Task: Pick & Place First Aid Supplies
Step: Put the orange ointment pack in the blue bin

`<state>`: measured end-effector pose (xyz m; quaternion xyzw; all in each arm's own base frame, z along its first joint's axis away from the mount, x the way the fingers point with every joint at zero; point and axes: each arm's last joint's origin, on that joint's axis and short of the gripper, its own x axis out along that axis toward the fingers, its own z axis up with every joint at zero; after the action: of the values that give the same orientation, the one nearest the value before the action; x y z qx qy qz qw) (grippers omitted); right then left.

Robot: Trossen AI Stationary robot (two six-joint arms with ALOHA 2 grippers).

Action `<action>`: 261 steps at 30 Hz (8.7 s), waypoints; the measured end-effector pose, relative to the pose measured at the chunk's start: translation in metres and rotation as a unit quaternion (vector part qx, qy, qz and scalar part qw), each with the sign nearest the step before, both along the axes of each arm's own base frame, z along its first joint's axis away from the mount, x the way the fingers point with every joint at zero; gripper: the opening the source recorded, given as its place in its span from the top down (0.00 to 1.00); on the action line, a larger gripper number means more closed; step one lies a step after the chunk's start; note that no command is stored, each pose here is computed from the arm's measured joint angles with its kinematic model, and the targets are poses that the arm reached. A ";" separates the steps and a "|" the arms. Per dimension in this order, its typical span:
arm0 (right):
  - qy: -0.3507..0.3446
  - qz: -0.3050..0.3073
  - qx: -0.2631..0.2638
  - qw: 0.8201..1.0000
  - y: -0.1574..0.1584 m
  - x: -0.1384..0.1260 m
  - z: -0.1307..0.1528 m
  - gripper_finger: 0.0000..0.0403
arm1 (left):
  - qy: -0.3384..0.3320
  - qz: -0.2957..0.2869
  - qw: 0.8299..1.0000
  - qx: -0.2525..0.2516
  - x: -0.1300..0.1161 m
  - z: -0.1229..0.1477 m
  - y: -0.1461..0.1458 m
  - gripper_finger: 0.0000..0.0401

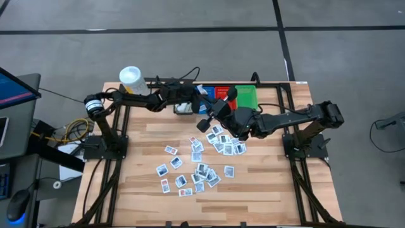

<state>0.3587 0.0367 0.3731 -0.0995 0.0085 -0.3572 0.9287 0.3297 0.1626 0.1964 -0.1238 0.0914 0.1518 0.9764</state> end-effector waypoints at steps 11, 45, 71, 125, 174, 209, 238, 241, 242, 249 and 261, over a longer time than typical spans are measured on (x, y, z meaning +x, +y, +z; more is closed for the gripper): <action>0.004 0.004 -0.001 1.000 0.003 0.000 -0.001 1.00 | 0.024 0.010 1.000 -0.010 -0.002 -0.005 0.002 0.65; 0.111 0.049 0.068 0.990 0.040 -0.036 -0.014 1.00 | 0.085 -0.158 0.984 0.014 -0.099 0.023 -0.074 0.70; 0.185 0.110 0.159 0.963 0.042 -0.042 -0.037 1.00 | 0.294 -0.270 0.904 0.151 -0.145 -0.033 -0.160 0.73; 0.185 0.106 0.166 0.963 0.042 -0.042 -0.038 1.00 | 0.413 -0.297 0.854 0.108 -0.131 -0.085 -0.165 0.98; 0.182 0.101 0.170 0.963 0.039 -0.042 -0.038 1.00 | 0.385 -0.234 0.876 0.169 -0.121 -0.079 -0.165 0.57; 0.186 0.100 0.169 0.963 0.039 -0.042 -0.038 1.00 | 0.366 -0.287 0.870 0.162 -0.110 -0.095 -0.168 0.80; 0.179 0.099 0.179 0.962 0.039 -0.042 -0.038 1.00 | 0.341 -0.260 0.875 0.224 -0.112 -0.078 -0.165 0.98; 0.179 0.098 0.179 0.962 0.039 -0.042 -0.038 1.00 | 0.332 -0.257 0.875 0.242 -0.112 -0.073 -0.165 0.98; 0.179 0.098 0.179 0.962 0.039 -0.042 -0.038 1.00 | 0.327 -0.257 0.875 0.249 -0.112 -0.071 -0.165 0.98; 0.179 0.099 0.179 0.962 0.039 -0.042 -0.038 1.00 | 0.287 -0.249 0.868 0.319 -0.108 -0.057 -0.164 0.98; 0.179 0.099 0.179 0.962 0.040 -0.042 -0.038 1.00 | 0.230 -0.178 0.876 0.385 -0.089 -0.029 -0.142 0.98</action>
<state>0.3166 0.0764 0.3346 0.0058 0.2284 -0.2324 0.9454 0.2406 0.0201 0.1673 0.3183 0.2682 0.0231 0.9090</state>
